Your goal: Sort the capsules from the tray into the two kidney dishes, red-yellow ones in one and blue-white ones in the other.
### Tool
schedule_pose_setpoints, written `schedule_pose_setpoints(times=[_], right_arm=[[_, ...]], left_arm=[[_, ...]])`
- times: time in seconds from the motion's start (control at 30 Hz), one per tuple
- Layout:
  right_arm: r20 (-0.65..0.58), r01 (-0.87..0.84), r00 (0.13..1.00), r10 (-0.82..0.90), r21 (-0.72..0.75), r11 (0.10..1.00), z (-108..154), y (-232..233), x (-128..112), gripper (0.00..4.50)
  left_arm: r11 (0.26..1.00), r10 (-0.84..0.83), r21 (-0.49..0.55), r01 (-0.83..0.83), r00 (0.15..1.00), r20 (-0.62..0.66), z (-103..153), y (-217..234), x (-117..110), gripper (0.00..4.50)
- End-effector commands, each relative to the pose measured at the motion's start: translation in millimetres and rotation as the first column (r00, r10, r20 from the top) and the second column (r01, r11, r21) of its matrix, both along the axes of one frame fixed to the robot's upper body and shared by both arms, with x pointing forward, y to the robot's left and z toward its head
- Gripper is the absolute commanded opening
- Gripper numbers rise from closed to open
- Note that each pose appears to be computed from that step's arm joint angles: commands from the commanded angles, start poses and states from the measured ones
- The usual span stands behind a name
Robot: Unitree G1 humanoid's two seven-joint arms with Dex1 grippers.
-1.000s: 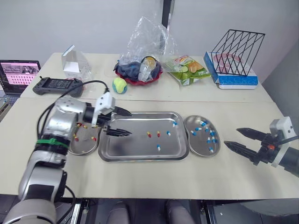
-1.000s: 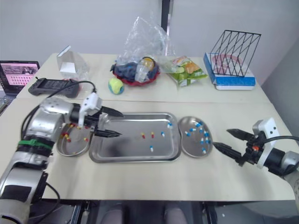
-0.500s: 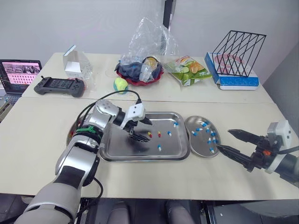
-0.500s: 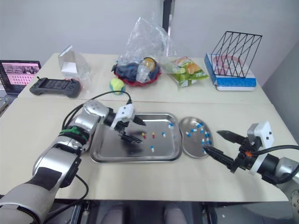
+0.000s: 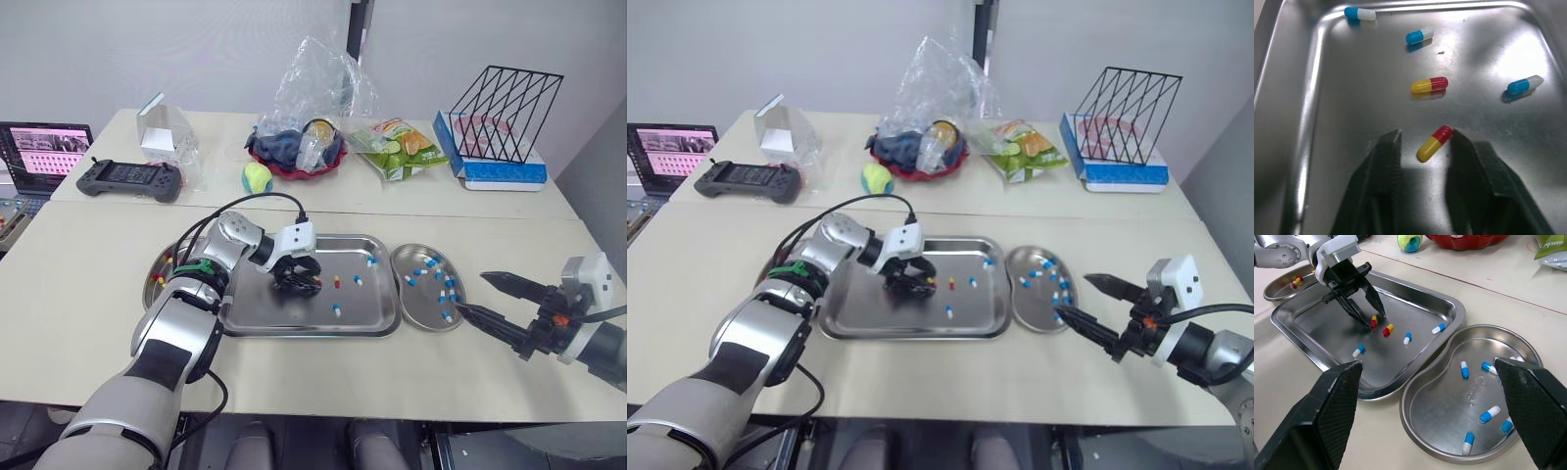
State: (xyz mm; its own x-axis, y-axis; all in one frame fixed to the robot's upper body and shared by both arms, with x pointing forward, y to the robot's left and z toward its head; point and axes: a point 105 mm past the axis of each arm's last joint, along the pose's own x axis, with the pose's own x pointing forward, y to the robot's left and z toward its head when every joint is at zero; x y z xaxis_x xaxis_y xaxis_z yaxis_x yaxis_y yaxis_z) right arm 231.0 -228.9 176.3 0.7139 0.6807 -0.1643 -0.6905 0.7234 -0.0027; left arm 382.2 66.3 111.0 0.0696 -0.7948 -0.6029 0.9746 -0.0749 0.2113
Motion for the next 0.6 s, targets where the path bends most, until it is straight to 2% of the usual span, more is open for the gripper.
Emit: schedule_pose_setpoints(times=[0.03, 0.07, 0.17, 0.23, 0.33, 0.43, 0.57, 0.6], right_arm=[[0.046, -0.001, 0.999, 0.002, -0.023, 1.0, 9.2, -1.8, -0.3, 4.5], [0.045, -0.001, 0.999, 0.002, -0.023, 1.0, 9.1, -1.7, 0.1, 4.5], [0.053, 0.004, 0.999, -0.003, -0.028, 1.0, 9.5, -2.2, 1.9, 4.5], [0.053, 0.012, 0.999, -0.011, -0.024, 1.0, 9.4, -3.7, 3.3, 4.5], [0.047, 0.006, 0.999, -0.005, -0.032, 0.999, 8.4, -4.2, 3.7, 4.5], [0.042, -0.019, 0.999, 0.02, -0.026, 0.999, 8.6, -1.7, 10.5, 4.5], [0.036, -0.049, 0.998, 0.05, -0.023, 0.999, 8.4, 1.7, 15.2, 4.5], [0.032, -0.063, 0.997, 0.064, -0.02, 0.998, 8.7, 3.1, 18.0, 4.5]], left_arm=[[1.0, -0.025, 0.016, 0.024, 1.0, 0.011, 1.2, 0.1, -1.1, 0.29], [1.0, -0.026, 0.015, 0.026, 1.0, 0.009, 1.2, 0.1, -1.4, 0.01], [0.999, -0.017, -0.027, 0.017, 1.0, -0.006, 6.2, -2.2, -1.0, 0.01], [0.993, -0.005, -0.117, -0.002, 0.998, -0.056, 19.3, -5.0, -0.5, 0.01], [0.989, 0.016, -0.149, -0.022, 0.999, -0.045, 31.6, 0.4, 3.5, 0.01], [0.977, 0.077, -0.198, -0.075, 0.997, 0.001, 63.4, 27.5, 11.4, 0.01], [0.971, 0.127, -0.206, -0.121, 0.992, 0.015, 77.5, 54.8, 10.2, 0.01], [0.965, 0.171, -0.206, -0.164, 0.985, 0.019, 81.4, 73.9, 8.9, 0.01]])
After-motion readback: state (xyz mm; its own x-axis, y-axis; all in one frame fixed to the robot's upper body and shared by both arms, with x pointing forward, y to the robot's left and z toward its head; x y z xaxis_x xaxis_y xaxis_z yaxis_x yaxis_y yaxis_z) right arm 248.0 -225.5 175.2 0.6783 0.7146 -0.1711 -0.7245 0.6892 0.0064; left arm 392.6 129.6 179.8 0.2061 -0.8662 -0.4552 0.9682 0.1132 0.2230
